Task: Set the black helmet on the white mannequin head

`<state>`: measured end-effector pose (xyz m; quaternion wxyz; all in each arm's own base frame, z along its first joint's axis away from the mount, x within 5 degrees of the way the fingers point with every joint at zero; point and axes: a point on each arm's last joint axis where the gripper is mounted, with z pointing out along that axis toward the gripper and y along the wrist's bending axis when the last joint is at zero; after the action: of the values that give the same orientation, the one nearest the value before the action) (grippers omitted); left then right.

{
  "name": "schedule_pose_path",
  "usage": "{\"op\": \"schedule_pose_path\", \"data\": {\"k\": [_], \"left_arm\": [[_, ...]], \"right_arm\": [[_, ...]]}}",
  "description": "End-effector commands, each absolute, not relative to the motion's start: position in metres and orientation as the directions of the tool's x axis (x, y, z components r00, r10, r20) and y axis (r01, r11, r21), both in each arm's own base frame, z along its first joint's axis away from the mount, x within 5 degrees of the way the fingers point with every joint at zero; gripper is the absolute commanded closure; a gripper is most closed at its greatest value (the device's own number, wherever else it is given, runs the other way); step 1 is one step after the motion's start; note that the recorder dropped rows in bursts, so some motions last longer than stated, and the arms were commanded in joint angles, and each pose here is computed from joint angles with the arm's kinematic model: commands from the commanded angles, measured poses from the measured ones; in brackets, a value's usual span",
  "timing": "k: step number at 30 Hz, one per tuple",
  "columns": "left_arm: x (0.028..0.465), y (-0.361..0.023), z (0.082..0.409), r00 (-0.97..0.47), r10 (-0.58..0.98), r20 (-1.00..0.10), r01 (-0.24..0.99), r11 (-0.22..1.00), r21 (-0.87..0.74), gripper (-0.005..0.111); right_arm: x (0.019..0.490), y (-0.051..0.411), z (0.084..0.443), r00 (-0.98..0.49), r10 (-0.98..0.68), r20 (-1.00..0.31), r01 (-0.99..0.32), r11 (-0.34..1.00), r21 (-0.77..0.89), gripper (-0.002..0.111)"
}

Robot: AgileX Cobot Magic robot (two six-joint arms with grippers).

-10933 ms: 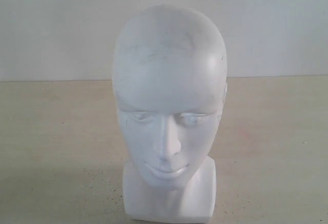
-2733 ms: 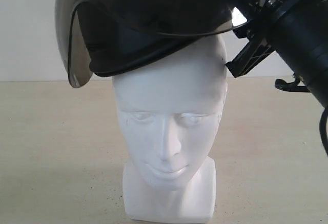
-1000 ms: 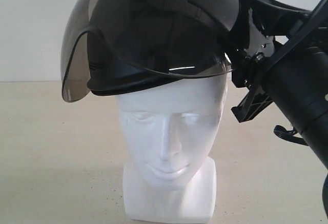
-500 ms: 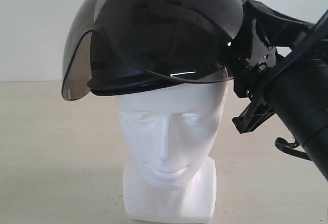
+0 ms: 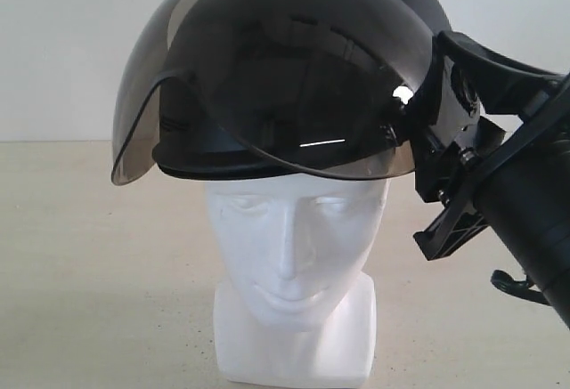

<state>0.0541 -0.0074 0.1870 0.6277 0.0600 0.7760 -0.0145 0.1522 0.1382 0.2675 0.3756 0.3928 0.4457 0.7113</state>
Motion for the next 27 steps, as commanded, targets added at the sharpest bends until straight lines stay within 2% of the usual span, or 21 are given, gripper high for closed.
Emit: {"op": "schedule_pose_path", "data": {"k": [1,23,27], "left_arm": [[0.054,-0.008,0.186,-0.206,0.064,-0.977,0.115,0.993,0.041,0.102],[0.054,-0.008,0.186,-0.206,0.064,-0.977,0.115,0.993,0.041,0.102],[0.054,-0.008,0.186,-0.206,0.064,-0.977,0.115,0.993,0.041,0.102]], "right_arm": [[0.153,0.123,0.256,-0.29,0.936,0.197,-0.169,-0.253,0.953,0.108],[0.149,0.111,0.232,-0.247,0.941,0.231,-0.046,-0.25,0.967,0.108],[0.149,0.113,0.226,-0.251,0.94,0.232,0.012,-0.237,0.971,0.108]]}}
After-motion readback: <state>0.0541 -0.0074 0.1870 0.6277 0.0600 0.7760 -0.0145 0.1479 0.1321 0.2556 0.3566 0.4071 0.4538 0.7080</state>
